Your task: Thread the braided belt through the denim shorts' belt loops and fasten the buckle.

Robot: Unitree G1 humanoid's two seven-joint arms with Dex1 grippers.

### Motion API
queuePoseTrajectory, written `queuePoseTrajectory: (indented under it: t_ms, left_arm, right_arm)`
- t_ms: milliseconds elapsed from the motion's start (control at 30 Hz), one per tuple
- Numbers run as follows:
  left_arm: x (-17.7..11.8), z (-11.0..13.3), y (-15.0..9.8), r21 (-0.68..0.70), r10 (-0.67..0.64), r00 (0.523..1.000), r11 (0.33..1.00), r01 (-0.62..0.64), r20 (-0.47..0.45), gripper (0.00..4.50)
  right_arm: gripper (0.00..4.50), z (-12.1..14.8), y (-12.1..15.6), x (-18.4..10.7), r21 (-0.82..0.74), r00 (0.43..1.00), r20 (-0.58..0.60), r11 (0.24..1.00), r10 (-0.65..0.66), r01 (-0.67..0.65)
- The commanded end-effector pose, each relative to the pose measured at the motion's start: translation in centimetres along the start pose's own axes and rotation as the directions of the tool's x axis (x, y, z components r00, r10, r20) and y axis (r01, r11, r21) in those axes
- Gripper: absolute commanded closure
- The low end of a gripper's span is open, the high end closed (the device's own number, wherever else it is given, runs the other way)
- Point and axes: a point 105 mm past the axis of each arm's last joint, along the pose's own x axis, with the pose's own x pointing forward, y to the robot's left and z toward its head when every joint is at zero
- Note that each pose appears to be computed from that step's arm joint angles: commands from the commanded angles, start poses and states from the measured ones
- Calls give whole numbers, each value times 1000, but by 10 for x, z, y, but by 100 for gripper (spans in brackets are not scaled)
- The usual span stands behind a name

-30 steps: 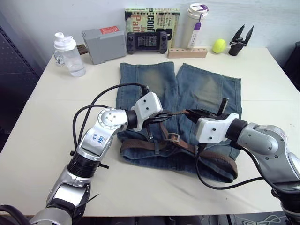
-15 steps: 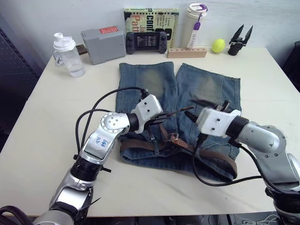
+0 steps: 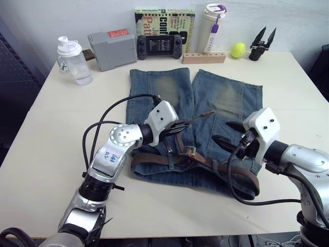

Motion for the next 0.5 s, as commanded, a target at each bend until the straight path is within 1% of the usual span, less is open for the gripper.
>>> queuePoseTrajectory:
  t_ms: [33,67,100,133,167,300,433,500]
  left_arm:
    - [-5,25,-6,22,-19,994,1000,16,111,450]
    - [-5,26,-7,22,-24,993,1000,21,116,450]
    - [-6,26,-7,19,-24,993,1000,22,120,450]
    - [-6,26,-8,18,-23,992,1000,21,122,450]
    - [-6,27,-8,17,-22,992,1000,20,123,450]
    - [-8,28,-7,16,-12,991,1000,10,130,450]
    - [-8,26,-8,14,-7,992,1000,5,123,450]
    - [-9,25,-8,15,-3,993,1000,1,121,450]
  right_arm:
    - [264,8,29,8,68,996,33,994,87,-89]
    - [303,6,33,10,73,995,24,993,96,-97]
    - [361,3,37,17,91,995,13,991,101,-101]
    - [409,0,42,23,104,994,4,989,108,-108]
    - [444,-2,45,26,112,994,-1,988,111,-110]
    - [444,-17,58,37,146,990,-56,982,133,-123]
    - [444,-24,67,45,157,986,-87,979,144,-129]
    - [444,-33,70,48,162,981,-129,979,147,-125]
